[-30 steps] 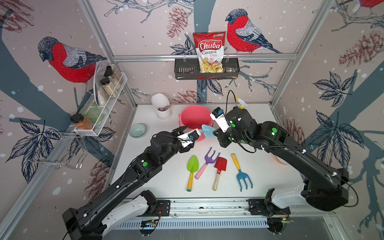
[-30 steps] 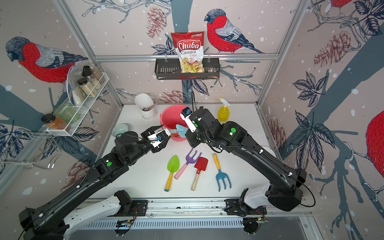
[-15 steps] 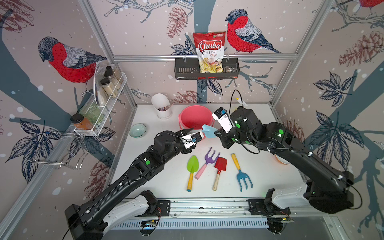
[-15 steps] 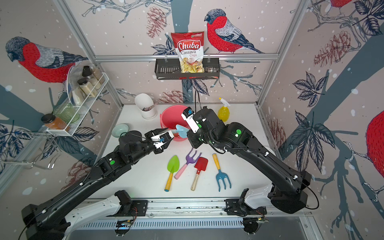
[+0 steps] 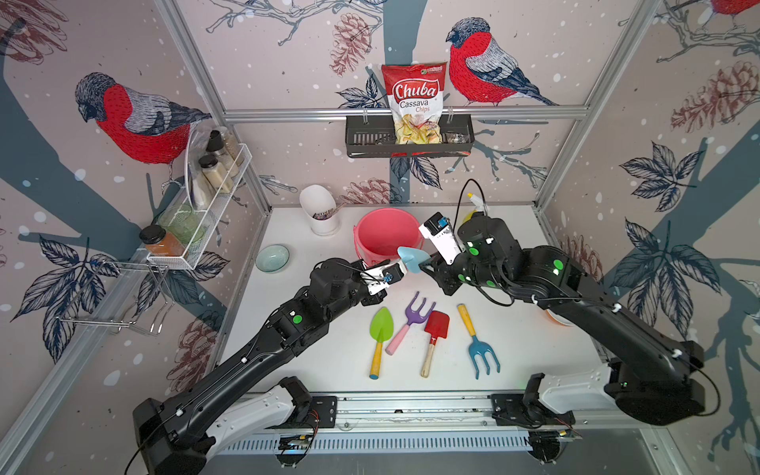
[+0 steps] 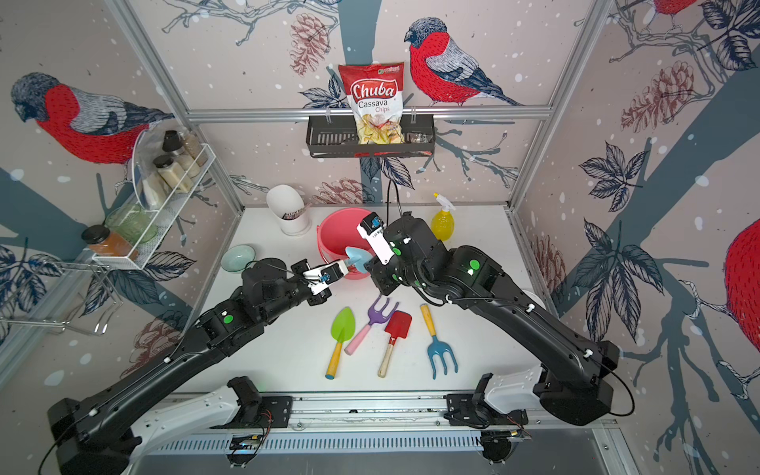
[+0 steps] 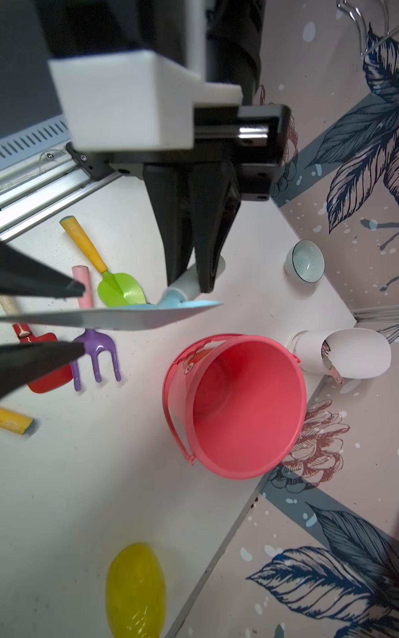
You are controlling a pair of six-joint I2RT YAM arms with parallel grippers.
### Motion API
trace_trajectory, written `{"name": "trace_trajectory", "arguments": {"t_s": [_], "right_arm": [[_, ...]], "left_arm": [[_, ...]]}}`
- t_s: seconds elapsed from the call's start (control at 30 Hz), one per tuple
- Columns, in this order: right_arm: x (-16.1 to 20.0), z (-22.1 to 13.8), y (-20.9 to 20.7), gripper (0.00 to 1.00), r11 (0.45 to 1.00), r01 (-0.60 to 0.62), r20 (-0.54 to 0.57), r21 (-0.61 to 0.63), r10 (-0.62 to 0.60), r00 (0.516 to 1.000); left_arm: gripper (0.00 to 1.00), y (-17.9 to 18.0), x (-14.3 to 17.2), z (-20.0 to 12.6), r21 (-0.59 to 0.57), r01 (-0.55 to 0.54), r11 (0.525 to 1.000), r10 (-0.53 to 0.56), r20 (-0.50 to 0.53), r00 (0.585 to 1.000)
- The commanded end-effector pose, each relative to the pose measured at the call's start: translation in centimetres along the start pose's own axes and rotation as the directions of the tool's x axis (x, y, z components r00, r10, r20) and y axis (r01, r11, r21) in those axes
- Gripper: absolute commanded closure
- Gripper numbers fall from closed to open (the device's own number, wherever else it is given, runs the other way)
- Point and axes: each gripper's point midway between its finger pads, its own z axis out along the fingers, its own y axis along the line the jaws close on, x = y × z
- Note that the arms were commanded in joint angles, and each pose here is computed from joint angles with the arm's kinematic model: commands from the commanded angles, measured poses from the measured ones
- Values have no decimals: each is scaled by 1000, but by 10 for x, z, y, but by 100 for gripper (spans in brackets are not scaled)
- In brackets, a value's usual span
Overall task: Organize the gardening tools
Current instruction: Pick up the gardening tool from the center of the board.
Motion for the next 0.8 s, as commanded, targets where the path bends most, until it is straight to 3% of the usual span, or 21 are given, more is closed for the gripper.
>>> {"name": "trace_trajectory", "arguments": {"t_s": [0.0,0.07,0.13,0.23,0.37,0.57,0.77], "right_arm": [[-14,-6,-3,30,1000,-25,76,10,24,997],[-17,-10,-16,9,997,-55,110,60,49,993],[-21,-13,-30,0,991,-97,150,96,81,985],[-26,-34,-49,0,979,-176,251,105,145,957],[-21,-43,-64,0,966,-242,315,92,202,927],[0,-24,-72,0,955,-278,295,99,239,925],[15,-4,-77,0,946,-312,282,83,278,918]], "left_arm": [[100,16,-15,-1,-72,59,996,-54,71,996],[100,21,-13,-1,-116,94,989,-84,83,993],[100,28,-8,0,-176,123,977,-107,98,989],[100,42,2,1,-242,208,948,-177,144,974],[100,72,13,-4,-288,385,877,-300,298,906],[100,104,15,9,-250,519,817,-375,453,809],[100,112,19,42,-169,585,793,-436,514,739]]}}
